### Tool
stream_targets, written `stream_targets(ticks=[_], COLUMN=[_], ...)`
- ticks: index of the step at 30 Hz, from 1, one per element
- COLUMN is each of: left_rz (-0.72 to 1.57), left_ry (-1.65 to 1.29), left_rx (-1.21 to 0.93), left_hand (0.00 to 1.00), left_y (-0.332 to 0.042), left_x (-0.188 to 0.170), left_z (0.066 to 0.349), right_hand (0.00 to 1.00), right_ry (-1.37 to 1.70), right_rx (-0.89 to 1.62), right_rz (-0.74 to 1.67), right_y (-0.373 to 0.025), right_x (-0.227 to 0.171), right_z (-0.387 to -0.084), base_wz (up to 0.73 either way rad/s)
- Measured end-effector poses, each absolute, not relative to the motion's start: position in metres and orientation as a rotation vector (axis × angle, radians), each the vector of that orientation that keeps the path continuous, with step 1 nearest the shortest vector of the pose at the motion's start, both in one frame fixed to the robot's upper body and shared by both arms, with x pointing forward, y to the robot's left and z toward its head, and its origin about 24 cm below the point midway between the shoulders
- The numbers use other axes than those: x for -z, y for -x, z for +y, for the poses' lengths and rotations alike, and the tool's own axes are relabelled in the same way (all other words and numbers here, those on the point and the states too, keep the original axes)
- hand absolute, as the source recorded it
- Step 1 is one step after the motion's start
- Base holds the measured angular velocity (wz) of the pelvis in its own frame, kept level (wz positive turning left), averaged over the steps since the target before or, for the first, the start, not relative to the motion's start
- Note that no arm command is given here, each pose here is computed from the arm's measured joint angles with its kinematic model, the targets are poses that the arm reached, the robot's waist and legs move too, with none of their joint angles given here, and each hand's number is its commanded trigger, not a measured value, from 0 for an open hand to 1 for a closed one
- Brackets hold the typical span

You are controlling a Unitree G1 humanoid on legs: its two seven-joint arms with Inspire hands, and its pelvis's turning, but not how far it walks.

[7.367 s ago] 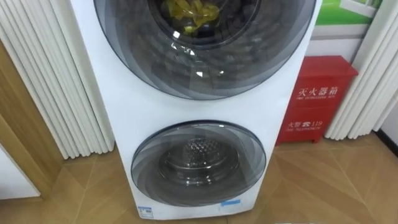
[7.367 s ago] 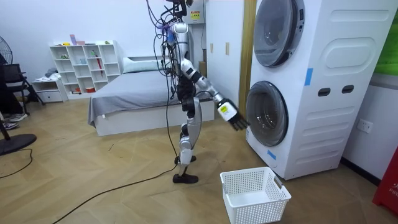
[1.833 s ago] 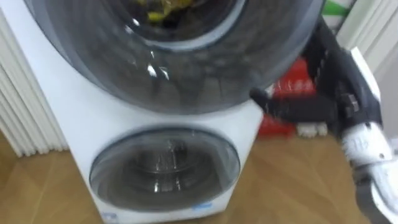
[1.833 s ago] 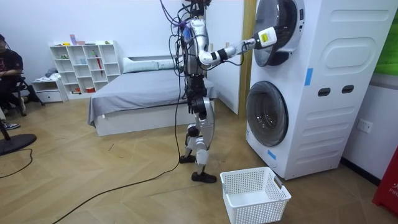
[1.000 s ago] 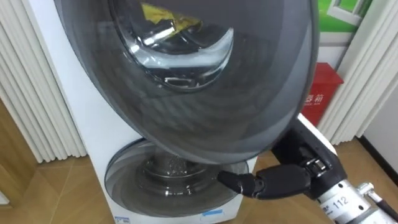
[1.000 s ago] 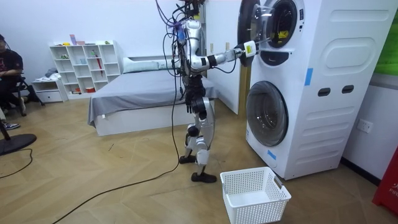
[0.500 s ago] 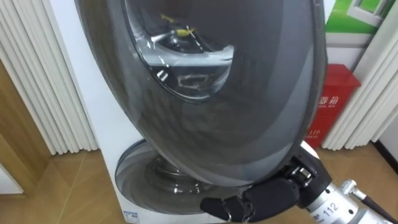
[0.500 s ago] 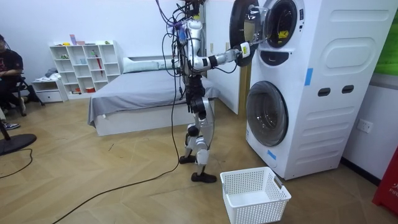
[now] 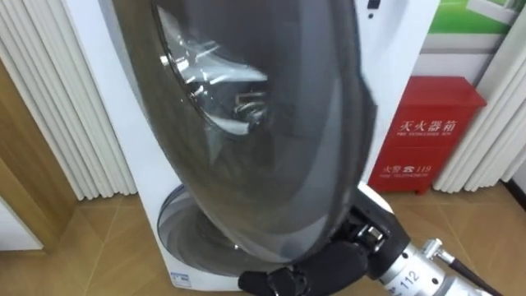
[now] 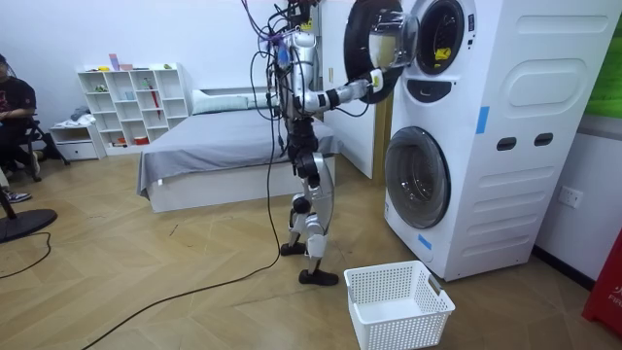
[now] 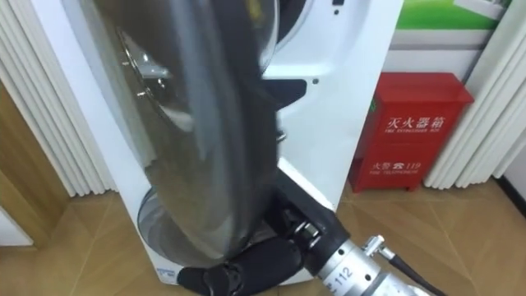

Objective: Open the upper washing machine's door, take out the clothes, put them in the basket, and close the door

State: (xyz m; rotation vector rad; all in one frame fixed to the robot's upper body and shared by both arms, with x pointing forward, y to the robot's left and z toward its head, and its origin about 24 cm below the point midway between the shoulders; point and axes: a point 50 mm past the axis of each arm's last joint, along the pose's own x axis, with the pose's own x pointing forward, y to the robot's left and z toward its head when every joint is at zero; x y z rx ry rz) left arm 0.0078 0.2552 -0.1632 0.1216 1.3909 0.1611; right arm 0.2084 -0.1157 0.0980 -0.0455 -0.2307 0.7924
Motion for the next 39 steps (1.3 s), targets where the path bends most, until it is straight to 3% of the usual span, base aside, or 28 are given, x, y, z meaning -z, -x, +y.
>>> stream_targets(ticks=[14,29,39], left_rz=[1.339,1.305,1.290], left_ry=[-0.143,-0.142,-0.126], left_rx=[-0.146,-0.146,-0.150], left_hand=[0.00,0.00,0.00], left_y=[-0.031,-0.045,-0.050], left_x=[0.162,0.161,0.160], left_z=[0.257,0.255,0.253], right_hand=[0.00,0.00,0.00], right_ry=[0.107,0.135,0.138], right_rx=[-1.158,-1.228,-1.163], right_rz=[-0.352,-0.307,-0.272], right_y=[-0.211,-0.224,-0.229], right_x=[-0.124,-0.119,-0.115], right_z=[-0.042,-0.017,-0.018], base_wz=[0.17,0.14,0.02])
